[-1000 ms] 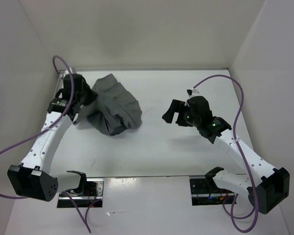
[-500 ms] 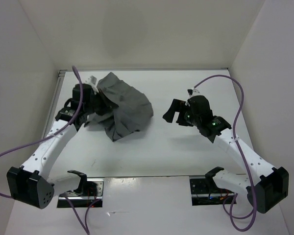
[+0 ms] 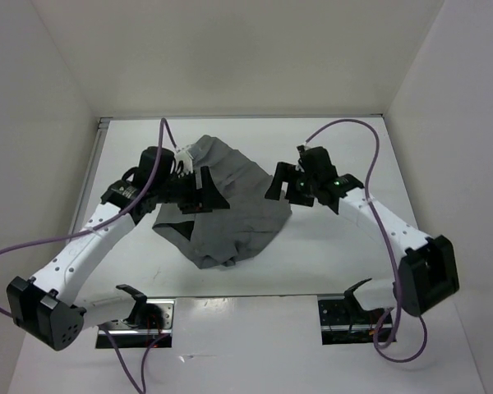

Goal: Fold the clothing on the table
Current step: Move the skirt to the center of the board, then flatten the skirt out

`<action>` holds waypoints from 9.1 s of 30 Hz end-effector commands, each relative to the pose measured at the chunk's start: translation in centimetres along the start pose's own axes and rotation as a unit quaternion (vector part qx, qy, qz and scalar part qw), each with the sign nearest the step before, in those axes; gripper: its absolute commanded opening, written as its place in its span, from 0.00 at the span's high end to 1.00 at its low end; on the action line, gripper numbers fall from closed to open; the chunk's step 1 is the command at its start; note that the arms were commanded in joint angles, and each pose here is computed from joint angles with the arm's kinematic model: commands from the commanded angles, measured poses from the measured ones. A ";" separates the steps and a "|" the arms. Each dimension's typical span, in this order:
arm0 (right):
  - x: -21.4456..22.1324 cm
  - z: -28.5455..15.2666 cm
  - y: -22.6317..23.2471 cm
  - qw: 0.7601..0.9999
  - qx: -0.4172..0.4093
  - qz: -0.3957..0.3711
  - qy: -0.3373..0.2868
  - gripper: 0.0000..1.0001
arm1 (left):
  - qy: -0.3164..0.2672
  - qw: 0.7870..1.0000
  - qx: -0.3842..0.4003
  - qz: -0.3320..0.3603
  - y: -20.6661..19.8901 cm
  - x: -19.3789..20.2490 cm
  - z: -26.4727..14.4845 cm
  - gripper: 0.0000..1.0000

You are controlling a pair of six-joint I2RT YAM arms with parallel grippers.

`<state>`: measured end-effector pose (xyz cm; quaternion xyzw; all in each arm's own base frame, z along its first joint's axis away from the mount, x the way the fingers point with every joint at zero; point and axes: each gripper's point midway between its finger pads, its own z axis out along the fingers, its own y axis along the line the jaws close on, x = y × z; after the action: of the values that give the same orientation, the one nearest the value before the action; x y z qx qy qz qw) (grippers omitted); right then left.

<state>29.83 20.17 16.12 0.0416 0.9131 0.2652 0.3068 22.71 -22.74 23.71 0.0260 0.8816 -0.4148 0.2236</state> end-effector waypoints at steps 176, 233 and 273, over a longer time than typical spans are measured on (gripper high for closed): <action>-5.2 -5.0 -10.3 0.967 0.240 0.076 0.037 0.44 | 0.004 0.981 -0.134 -0.140 16.1 -2.7 13.1 0.91; 3.0 -6.3 -15.9 0.942 0.275 0.156 0.112 1.00 | 0.020 0.975 -0.162 -0.148 17.7 0.3 12.3 0.87; 0.8 1.5 -4.8 0.980 0.021 0.133 0.143 1.00 | -0.129 0.961 -0.163 -0.183 24.4 -15.3 6.4 1.00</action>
<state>28.39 15.70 9.88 0.1455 0.9539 0.2422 0.1014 43.13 -11.72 6.19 -0.2376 0.8897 -0.3379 0.1947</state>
